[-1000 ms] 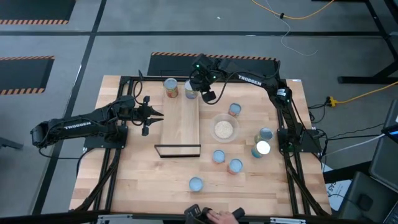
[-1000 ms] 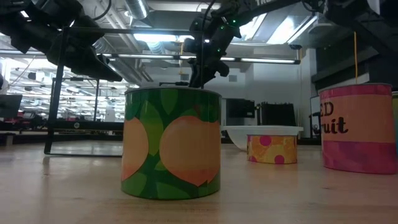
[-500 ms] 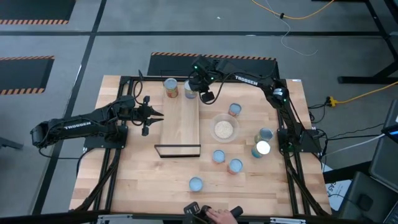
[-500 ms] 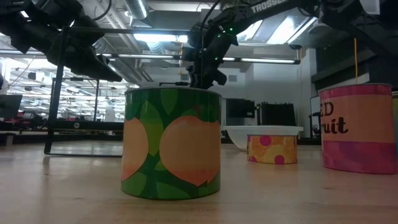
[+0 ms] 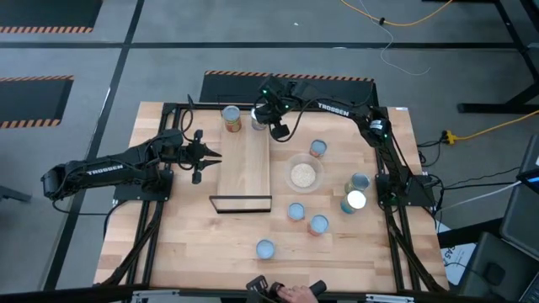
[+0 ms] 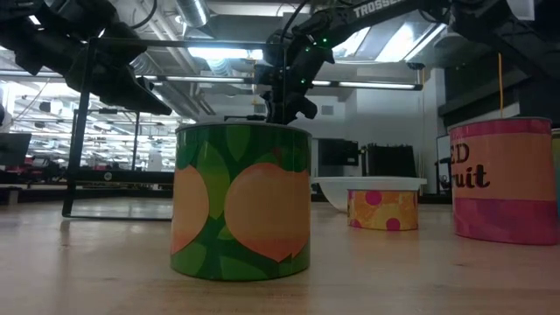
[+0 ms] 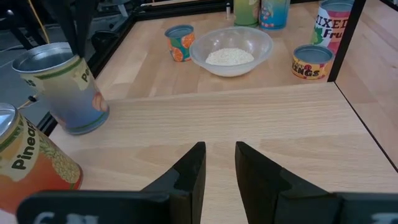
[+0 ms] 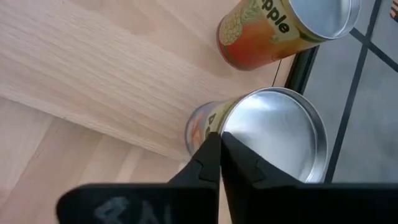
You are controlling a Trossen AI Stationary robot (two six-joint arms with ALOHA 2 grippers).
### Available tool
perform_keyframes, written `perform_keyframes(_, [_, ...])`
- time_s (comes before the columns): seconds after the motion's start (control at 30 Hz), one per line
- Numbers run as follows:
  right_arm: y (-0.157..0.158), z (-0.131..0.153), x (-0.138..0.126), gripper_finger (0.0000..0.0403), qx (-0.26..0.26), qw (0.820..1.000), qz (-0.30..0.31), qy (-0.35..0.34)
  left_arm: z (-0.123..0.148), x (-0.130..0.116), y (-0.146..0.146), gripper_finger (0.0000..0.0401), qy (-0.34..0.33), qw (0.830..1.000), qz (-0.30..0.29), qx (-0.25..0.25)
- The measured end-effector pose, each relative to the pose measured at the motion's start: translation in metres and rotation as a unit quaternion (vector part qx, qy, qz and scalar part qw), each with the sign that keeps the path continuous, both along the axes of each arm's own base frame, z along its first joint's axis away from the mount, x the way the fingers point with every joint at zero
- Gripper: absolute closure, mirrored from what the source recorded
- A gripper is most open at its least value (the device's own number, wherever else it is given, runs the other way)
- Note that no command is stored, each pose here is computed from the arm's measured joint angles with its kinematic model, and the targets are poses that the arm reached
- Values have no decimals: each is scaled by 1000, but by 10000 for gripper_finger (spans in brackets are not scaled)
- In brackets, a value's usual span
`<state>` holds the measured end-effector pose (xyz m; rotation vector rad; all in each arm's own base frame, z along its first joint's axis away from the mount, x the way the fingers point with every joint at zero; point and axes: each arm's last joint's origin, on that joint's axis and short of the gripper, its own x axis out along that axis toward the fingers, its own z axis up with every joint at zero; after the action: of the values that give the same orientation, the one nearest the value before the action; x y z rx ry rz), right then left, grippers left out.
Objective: Pick and place cans onto a shelf
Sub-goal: Put the large canned peaches on the shelf
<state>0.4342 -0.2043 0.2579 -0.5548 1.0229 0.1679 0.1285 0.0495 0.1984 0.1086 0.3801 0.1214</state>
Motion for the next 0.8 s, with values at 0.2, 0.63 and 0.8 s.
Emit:
perform_keyframes(0.2, [6,0,5,399,-4,1000,7,-6,0,0,0,321,0,1000,0,0])
perform_keyframes(0.63, [16,2,11,401,-1,1000,10,-17,0,0,0,321,0,1000,0,0])
perform_keyframes(0.8, [15,3,12,400,15,999,-21,-29,0,0,0,321,0,1000,0,0])
